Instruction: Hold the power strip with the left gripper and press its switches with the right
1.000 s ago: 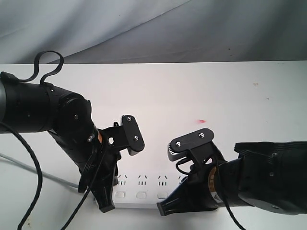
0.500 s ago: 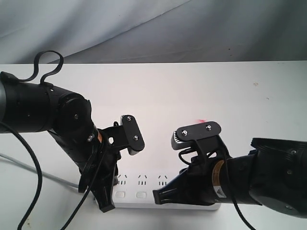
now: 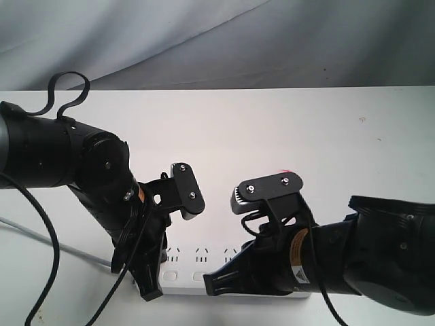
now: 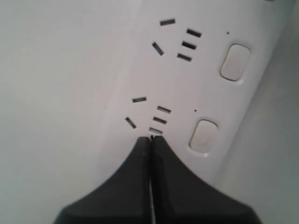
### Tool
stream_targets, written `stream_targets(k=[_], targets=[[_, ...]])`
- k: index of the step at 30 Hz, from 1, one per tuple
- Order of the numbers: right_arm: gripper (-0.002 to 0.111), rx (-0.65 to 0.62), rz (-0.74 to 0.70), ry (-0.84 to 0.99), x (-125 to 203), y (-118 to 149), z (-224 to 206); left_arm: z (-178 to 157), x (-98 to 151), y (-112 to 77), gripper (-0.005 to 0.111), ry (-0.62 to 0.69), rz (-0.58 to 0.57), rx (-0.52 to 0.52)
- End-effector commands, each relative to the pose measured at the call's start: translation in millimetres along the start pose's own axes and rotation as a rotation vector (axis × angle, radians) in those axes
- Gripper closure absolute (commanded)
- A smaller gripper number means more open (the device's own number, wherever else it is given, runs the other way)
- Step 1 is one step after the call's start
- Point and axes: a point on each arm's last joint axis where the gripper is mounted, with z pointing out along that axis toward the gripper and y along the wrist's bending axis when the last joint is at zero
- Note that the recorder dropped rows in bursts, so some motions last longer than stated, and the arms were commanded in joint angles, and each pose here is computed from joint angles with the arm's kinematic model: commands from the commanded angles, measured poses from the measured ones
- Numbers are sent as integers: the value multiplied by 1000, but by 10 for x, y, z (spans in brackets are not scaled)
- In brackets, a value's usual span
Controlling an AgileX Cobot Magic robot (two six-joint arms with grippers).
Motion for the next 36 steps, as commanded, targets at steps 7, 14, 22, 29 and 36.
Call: stream_targets(k=[7,14,22,29,36], targets=[[108,-24,-15,5,26,49,101,60,11,-13,107,20,-7,11],[108,-16,-7,43,105,27,289,60,11,-13,107,20,-9,12],[108,5,-11,90,190,2,415,60,11,-13,107,20,-13,12],[108,40,-18,143,267,-37,486,60,11,-13,107,20,-13,12],[108,30,-38,87,135,-3,233,60,11,-13,107,20,-13,12]])
